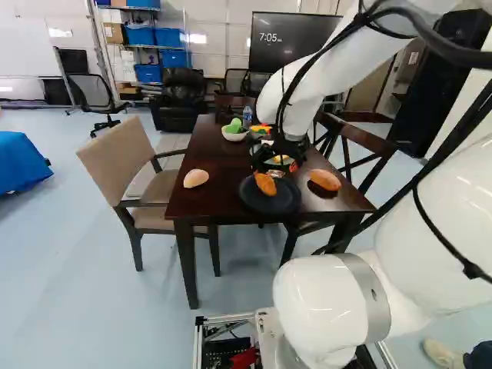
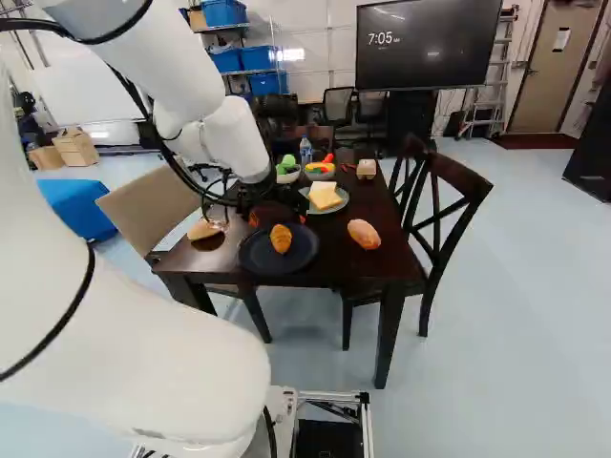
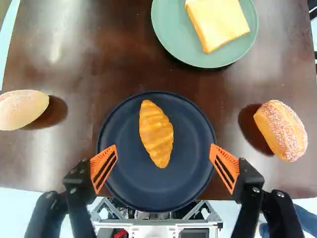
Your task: Move the croissant to the empty plate
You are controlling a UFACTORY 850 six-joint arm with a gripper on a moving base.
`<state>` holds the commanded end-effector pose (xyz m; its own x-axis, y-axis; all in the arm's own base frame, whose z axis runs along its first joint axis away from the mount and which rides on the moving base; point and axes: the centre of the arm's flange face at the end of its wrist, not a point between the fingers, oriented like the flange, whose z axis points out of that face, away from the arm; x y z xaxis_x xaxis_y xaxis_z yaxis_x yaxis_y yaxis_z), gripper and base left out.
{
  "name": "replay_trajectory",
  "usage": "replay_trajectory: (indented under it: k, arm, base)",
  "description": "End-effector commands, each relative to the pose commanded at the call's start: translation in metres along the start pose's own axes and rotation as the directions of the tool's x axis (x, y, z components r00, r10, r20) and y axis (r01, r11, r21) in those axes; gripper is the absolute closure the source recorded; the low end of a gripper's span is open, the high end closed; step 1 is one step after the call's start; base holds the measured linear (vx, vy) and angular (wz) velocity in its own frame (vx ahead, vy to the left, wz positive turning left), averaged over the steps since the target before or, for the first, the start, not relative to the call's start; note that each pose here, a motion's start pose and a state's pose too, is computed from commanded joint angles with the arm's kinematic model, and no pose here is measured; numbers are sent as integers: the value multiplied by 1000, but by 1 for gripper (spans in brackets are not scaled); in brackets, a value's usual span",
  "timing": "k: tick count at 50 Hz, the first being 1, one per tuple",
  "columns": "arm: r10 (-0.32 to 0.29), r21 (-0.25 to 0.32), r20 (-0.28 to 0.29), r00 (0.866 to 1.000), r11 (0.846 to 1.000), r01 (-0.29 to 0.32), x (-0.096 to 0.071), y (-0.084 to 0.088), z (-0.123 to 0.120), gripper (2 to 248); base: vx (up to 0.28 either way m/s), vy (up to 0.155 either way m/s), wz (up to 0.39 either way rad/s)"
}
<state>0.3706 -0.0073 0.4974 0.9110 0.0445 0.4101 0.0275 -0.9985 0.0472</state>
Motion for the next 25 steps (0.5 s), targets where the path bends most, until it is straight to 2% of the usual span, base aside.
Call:
replay_trajectory:
  k: [25]
  arm:
    - [15,-10,47,999,1000,-15,1,6,-30,3]
  base:
    - [0,0,0]
